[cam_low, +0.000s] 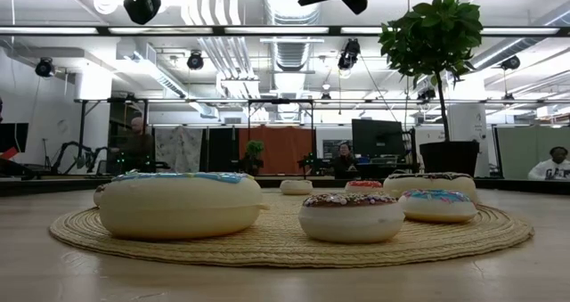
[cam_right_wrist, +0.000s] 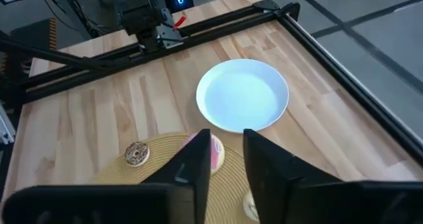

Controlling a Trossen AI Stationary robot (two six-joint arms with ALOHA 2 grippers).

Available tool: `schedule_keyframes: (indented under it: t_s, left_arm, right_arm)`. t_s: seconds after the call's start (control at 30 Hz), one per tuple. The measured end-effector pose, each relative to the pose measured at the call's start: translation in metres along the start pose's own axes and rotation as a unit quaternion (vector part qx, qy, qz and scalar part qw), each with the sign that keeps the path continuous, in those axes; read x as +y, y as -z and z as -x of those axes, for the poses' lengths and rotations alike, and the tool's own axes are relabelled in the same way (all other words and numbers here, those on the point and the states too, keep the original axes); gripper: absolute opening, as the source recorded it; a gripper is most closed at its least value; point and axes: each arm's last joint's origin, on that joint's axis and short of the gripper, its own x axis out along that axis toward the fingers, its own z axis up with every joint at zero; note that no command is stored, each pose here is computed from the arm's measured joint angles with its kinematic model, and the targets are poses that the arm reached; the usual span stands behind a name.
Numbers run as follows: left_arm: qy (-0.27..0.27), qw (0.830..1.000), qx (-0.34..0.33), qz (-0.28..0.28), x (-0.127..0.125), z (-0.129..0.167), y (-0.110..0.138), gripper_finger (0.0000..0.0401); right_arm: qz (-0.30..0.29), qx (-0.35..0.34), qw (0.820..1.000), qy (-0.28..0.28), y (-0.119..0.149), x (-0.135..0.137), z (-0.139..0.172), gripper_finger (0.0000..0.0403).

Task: Pick & Place donuts
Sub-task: Put the large black donut into the gray plate

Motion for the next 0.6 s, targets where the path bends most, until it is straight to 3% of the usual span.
schedule_keyframes:
  t_s: [0.27, 0.6]
  left_arm:
    - [0.0, 1.0, 0.0, 0.0, 0.0, 0.0, 0.0, 0.0]
    - [0.0, 1.0, 0.0, 0.001, 0.0, 0.0, 0.0, 0.0]
  right_arm:
    - [-0.016, 0.009, 1.0, 0.003, 0.0048, -0.0011, -0.0031, 0.0154]
    - [-0.013, 0.026, 1.0, 0.004, 0.008, -0.0017, -0.0032, 0.0196]
